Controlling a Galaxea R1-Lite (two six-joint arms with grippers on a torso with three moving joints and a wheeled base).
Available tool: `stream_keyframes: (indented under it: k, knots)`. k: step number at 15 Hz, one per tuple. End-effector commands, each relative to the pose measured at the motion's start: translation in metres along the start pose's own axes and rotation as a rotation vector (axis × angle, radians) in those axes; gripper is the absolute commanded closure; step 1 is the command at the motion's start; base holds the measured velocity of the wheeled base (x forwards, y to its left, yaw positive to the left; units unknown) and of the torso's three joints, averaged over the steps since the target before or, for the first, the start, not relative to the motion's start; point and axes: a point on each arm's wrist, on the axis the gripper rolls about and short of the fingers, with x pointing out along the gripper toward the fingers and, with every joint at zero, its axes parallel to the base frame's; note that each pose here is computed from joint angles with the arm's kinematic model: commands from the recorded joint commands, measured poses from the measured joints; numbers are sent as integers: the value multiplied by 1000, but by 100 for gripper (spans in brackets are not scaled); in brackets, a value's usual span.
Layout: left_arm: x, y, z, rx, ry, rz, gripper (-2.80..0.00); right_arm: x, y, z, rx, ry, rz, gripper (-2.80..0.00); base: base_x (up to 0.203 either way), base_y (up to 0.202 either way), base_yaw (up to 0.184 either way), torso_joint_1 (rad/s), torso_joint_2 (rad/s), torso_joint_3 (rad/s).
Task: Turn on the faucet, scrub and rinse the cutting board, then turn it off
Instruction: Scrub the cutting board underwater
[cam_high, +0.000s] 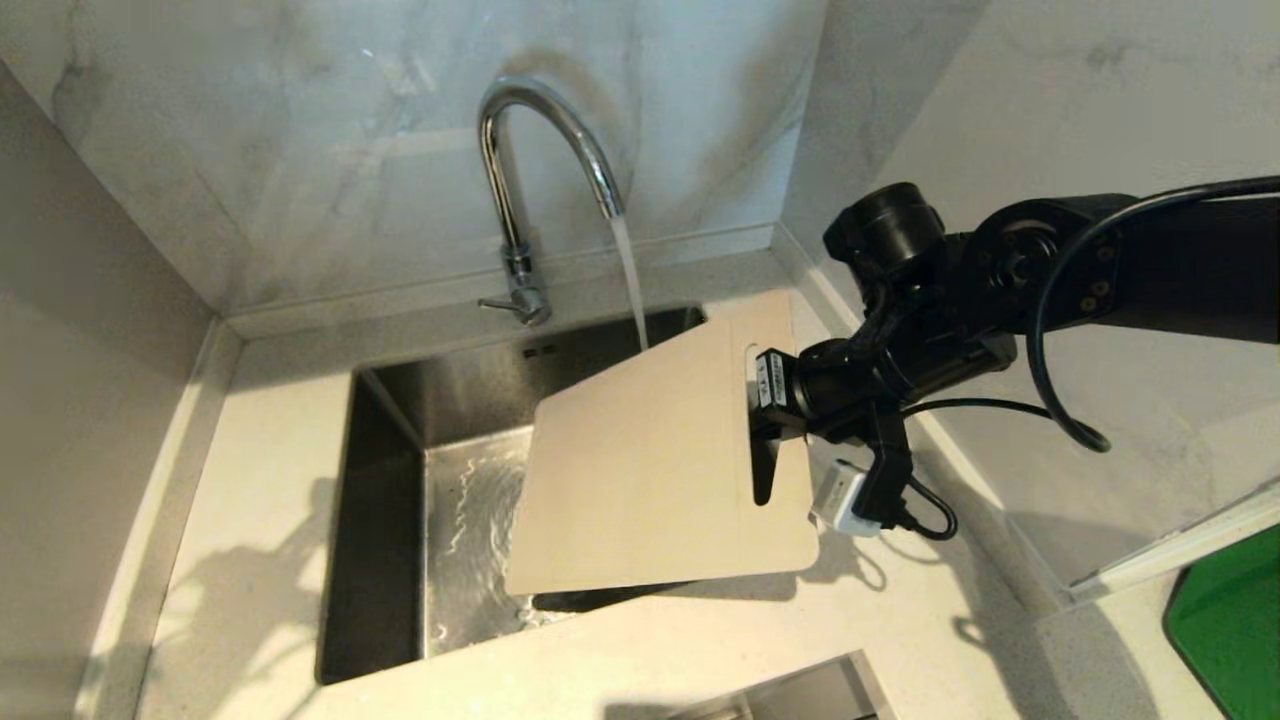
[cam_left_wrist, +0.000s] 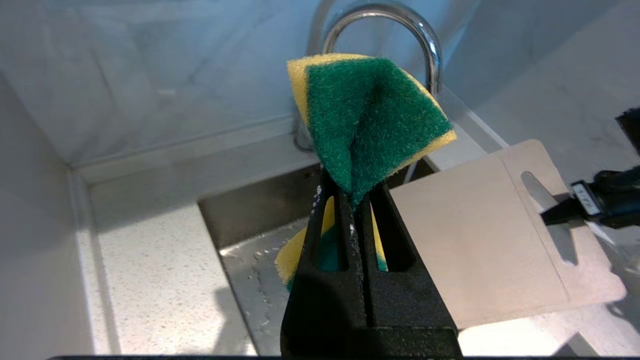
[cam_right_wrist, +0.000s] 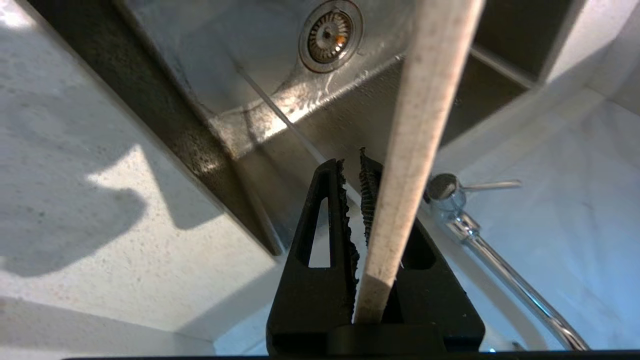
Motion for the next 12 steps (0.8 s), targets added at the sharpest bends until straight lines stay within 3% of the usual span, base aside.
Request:
stream_keyframes:
  k: [1,12]
  knots:
    - [11,-1,-1,-10,18,-33,0,10,4,-1,-5,-25,9,0,0,0,0,0,0,0]
    - [43,-7,10,-22,23,-118,0,35,4,-31,-8,8,27,0,0,0,0,0,0,0]
